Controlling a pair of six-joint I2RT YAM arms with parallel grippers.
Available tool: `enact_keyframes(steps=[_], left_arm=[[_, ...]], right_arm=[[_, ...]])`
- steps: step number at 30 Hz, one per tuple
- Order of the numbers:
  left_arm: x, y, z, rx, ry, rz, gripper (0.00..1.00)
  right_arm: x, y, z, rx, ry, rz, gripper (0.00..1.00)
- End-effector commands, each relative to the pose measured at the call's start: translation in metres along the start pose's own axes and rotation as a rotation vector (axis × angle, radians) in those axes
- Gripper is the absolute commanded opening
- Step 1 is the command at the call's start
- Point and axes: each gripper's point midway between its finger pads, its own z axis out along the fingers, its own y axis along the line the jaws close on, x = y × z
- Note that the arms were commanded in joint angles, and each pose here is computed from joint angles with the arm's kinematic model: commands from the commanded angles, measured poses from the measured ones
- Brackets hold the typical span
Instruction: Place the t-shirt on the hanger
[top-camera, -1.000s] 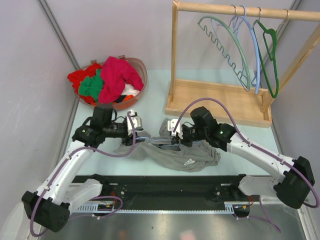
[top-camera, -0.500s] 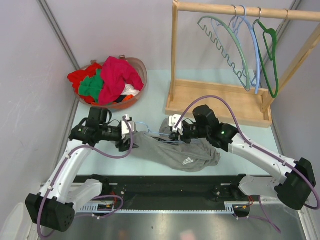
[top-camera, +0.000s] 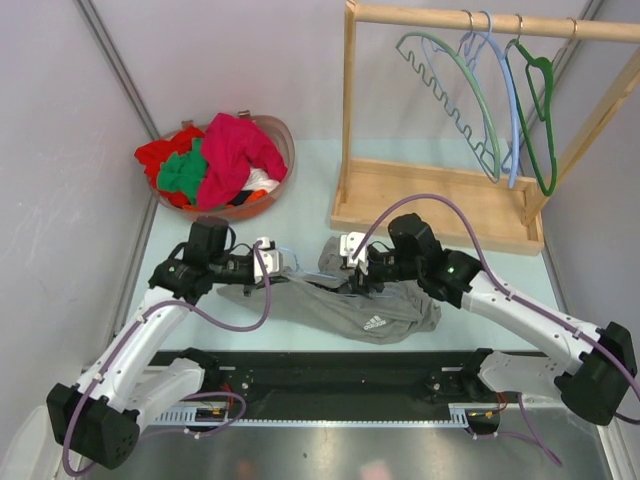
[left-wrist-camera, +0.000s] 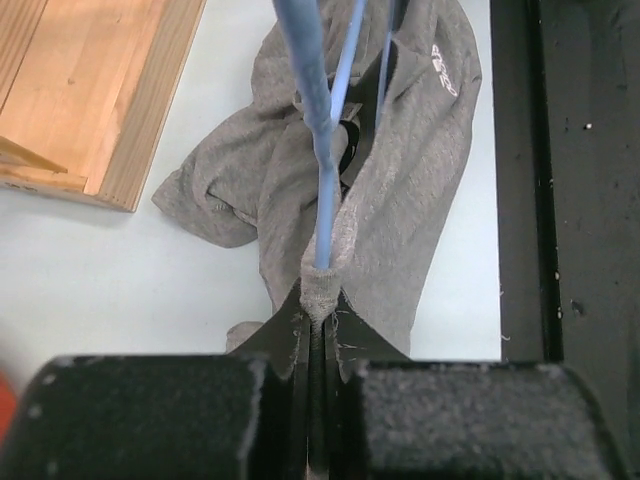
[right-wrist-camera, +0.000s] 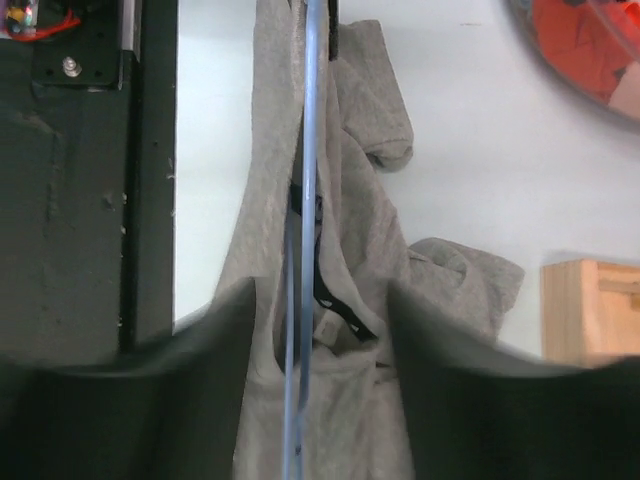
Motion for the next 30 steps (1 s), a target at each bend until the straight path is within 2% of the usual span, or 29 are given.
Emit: enact_keyframes(steps=[1, 2, 3, 7, 10, 13, 15, 19, 25, 27, 28, 30], left_arm=[[0.002, -0.011, -0.004, -0.003, -0.007, 0.066, 0.0], [0.003, -0.013, -0.004, -0.002, -0.006, 0.076, 0.0], [0.005, -0.017, -0.005, 0.002, -0.001, 0.086, 0.0], [0.018, -0.031, -0.005, 0.033, 0.032, 0.137, 0.0], [0.021, -0.036, -0.002, 0.044, 0.041, 0.172, 0.0], [0.016, -0.037, -0.001, 0.05, 0.04, 0.172, 0.0], [0.012, -0.035, -0.003, 0.04, 0.039, 0.172, 0.0], [0.014, -0.035, -0.005, 0.024, 0.053, 0.169, 0.0], [0.018, -0.037, -0.009, -0.007, 0.07, 0.15, 0.0], [0.018, -0.038, -0.01, -0.016, 0.069, 0.145, 0.0], [0.019, -0.038, -0.011, -0.018, 0.073, 0.14, 0.0], [0.022, -0.038, -0.013, -0.034, 0.086, 0.116, 0.0]], right_arm=[[-0.028, -0.015, -0.027, 0.081, -0.044, 0.069, 0.79], [-0.024, -0.014, -0.032, 0.092, -0.024, 0.129, 0.96], [-0.026, -0.025, -0.041, 0.132, -0.023, 0.161, 1.0], [-0.011, -0.036, -0.043, 0.155, 0.049, 0.35, 1.0], [0.012, -0.04, -0.023, 0.133, 0.124, 0.484, 0.97], [0.03, -0.028, -0.001, 0.081, 0.199, 0.531, 0.92], [0.041, -0.026, 0.008, 0.079, 0.244, 0.525, 0.89], [0.071, -0.013, 0.029, 0.013, 0.373, 0.471, 0.75], [0.108, 0.002, 0.043, 0.007, 0.484, 0.467, 0.73], [0.12, 0.004, 0.043, 0.021, 0.522, 0.462, 0.65], [0.123, 0.002, 0.041, 0.037, 0.533, 0.46, 0.5], [0.128, -0.005, 0.034, 0.072, 0.549, 0.447, 0.26]])
